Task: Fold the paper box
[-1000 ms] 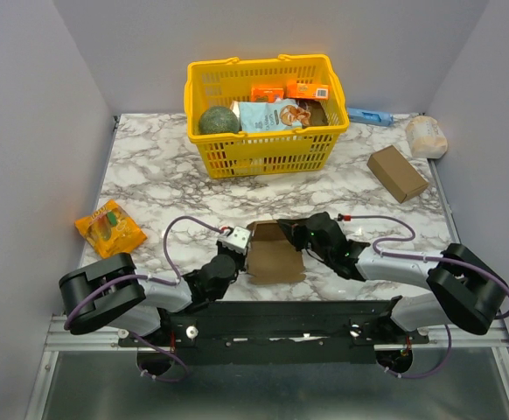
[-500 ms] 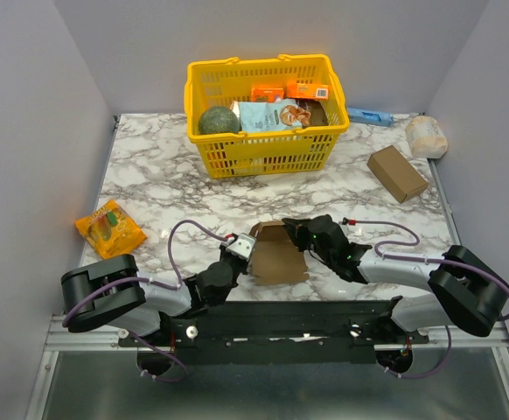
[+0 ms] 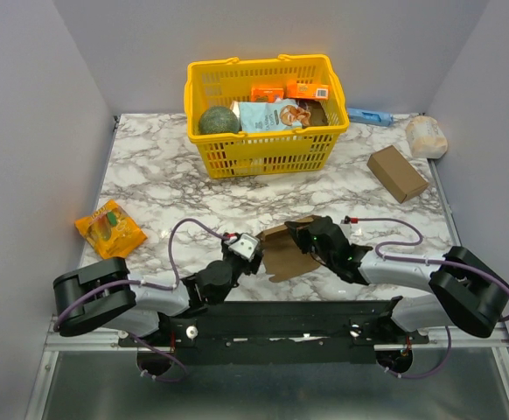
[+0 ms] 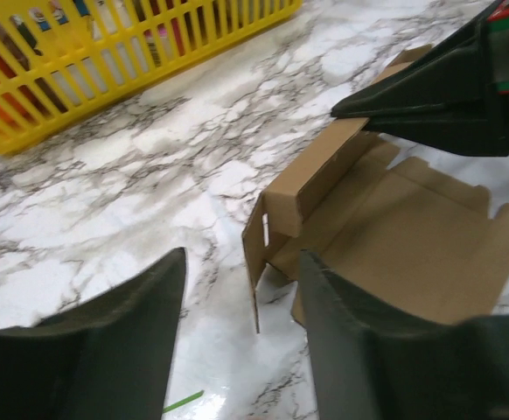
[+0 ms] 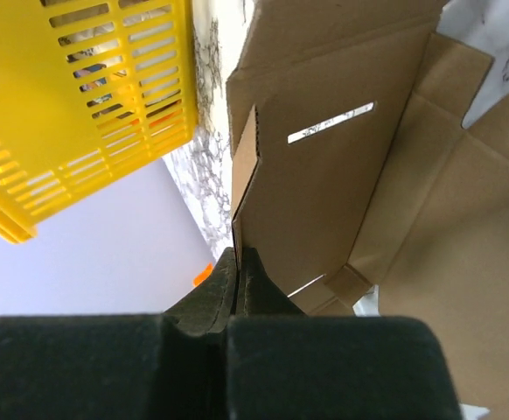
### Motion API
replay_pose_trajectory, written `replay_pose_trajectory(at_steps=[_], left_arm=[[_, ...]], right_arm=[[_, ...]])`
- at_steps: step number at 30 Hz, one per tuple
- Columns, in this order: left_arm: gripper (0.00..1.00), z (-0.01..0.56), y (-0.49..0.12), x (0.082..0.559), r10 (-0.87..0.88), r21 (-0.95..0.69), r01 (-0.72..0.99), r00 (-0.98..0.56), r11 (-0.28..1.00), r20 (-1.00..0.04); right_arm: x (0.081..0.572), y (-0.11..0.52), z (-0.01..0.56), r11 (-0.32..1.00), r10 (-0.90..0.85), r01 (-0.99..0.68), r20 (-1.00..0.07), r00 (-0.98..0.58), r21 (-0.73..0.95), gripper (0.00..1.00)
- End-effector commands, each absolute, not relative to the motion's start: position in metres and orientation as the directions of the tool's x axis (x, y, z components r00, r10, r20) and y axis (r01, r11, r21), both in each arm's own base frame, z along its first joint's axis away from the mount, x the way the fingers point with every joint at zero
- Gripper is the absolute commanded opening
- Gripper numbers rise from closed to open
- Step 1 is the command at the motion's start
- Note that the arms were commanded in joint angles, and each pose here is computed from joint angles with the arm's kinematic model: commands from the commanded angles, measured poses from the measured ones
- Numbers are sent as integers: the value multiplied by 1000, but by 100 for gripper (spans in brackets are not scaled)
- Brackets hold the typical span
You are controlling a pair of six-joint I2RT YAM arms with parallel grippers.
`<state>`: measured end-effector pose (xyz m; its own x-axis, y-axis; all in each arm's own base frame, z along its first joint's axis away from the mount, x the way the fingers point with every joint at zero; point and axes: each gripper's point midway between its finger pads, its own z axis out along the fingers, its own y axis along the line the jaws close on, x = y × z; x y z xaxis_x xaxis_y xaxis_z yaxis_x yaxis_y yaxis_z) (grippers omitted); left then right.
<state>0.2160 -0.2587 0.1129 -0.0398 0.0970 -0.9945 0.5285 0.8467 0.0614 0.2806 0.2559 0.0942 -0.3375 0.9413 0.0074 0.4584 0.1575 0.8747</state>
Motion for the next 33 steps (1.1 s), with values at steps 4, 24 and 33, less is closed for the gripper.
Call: replay_pose_trajectory(at_steps=[4,24,33], left_arm=[[88,132,-271,183,39,-66,693,-134,718,-990],[95,48,-213,230,0,-297,403,-594,866,-805],[87,61,-246,217,24,-351,586,-536,730,-844]], right_arm=[[269,231,63,310,919,410,-161,-359,858,0],[261,233,67,361,874,279,-219,-433,890,0],[262,234,65,366,874,287,-221,-432,885,0]])
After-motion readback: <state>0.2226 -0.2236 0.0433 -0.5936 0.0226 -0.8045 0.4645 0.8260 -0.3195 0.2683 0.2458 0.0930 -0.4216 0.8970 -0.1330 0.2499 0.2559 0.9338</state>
